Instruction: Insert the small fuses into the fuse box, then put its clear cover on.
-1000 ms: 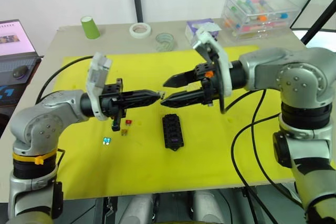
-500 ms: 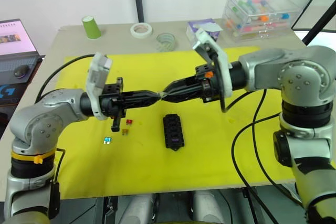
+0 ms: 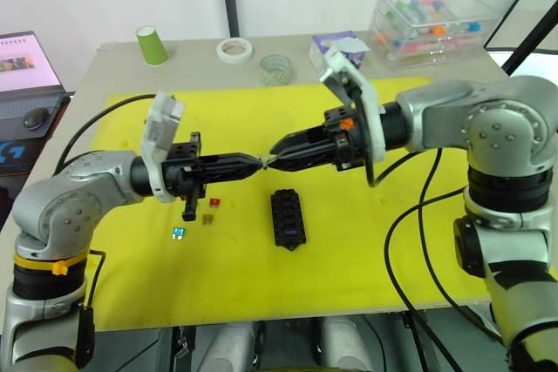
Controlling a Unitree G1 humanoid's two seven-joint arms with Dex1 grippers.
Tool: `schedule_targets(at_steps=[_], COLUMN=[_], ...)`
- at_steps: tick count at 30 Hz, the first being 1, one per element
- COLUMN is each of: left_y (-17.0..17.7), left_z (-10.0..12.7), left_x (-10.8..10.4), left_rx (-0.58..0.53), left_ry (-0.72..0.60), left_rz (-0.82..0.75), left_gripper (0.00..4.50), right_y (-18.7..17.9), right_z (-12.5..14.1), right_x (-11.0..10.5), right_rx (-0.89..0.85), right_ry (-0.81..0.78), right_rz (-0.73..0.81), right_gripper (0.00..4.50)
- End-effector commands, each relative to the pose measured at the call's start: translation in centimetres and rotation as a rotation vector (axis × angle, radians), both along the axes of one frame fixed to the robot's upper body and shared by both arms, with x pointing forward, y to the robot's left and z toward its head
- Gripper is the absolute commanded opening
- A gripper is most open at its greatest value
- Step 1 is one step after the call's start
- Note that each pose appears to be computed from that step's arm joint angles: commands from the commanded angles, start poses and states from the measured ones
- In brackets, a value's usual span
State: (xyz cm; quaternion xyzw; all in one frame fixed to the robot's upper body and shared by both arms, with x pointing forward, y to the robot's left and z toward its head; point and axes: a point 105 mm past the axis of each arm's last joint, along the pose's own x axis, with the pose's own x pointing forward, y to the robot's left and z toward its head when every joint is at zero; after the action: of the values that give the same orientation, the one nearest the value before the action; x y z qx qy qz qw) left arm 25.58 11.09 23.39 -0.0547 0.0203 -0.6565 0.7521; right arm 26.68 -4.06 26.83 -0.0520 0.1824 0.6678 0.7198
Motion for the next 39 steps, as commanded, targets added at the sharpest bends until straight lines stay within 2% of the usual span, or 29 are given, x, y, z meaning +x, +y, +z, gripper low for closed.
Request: schedule_targets(at_steps=[1,23,26,28,29,36,39], left_y=[-0.1,-0.1,-0.1,-0.1,-0.1,-0.2,-0.2], left_z=[0.8,0.6,0.6,0.6,0.6,0.3,-1.0], left_x=[-0.2,-0.1,-0.2,-0.2,-0.2,-0.1,0.8], left_rx=[-0.011,-0.023,-0.023,-0.022,-0.023,-0.012,0.095], left_ry=[-0.033,-0.026,-0.024,-0.025,-0.024,-0.017,0.002], left_rz=[-0.006,0.006,0.006,0.006,0.007,0.014,0.064], left_gripper=[0.00,0.00,0.00,0.00,0.00,0.00,0.00], right_y=[0.3,0.6,0.7,0.6,0.6,0.6,0.5], right_z=[0.8,0.7,0.7,0.7,0.7,0.8,0.6], right_x=[-0.4,-0.8,-0.8,-0.8,-0.8,-0.8,-0.6], right_rx=[0.018,0.017,0.017,0.019,0.019,0.017,-0.009], right_ry=[-0.045,-0.052,-0.059,-0.061,-0.062,-0.067,-0.106], right_rz=[0.020,0.045,0.047,0.050,0.050,0.047,0.032], right_gripper=[1.42,1.42,0.87,0.18,0.04,0.04,0.04])
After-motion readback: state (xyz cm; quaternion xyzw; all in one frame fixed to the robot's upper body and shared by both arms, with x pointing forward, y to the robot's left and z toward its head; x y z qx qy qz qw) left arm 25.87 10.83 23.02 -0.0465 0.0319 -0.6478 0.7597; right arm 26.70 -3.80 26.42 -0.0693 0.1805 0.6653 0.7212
